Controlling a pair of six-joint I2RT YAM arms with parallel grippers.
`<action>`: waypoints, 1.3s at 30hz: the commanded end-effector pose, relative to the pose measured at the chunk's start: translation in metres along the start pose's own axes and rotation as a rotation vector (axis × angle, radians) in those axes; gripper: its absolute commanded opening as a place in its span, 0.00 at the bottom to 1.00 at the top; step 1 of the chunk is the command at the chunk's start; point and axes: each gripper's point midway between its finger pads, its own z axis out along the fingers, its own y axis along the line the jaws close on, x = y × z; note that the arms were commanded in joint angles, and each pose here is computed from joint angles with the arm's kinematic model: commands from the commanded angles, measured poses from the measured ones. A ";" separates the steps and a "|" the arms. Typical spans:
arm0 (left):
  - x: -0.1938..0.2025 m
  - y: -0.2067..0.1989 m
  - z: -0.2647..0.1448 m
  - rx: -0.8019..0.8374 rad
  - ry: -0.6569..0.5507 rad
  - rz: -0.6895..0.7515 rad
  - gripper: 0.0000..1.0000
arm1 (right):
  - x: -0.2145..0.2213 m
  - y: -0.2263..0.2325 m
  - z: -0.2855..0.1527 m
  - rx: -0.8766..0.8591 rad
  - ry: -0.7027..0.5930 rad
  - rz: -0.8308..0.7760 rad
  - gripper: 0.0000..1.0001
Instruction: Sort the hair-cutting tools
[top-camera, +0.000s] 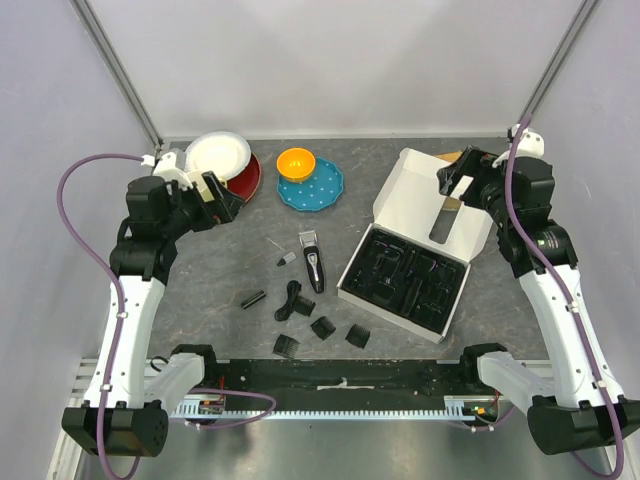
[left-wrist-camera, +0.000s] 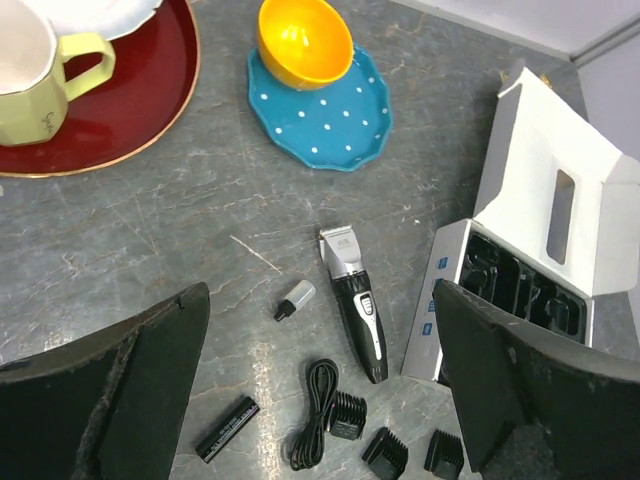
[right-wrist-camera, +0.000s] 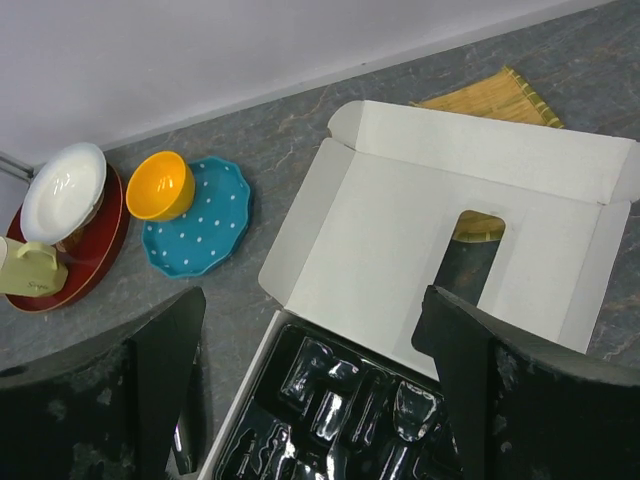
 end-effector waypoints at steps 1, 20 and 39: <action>-0.019 0.009 -0.009 -0.101 -0.073 -0.083 1.00 | -0.018 -0.005 -0.011 0.044 -0.079 0.055 0.98; 0.016 -0.051 -0.062 0.277 -0.193 -0.087 1.00 | 0.058 0.014 -0.030 -0.145 0.169 0.040 0.98; 0.152 -0.048 0.068 -0.016 0.347 -0.191 0.93 | 0.095 -0.004 -0.035 -0.097 0.230 0.070 0.98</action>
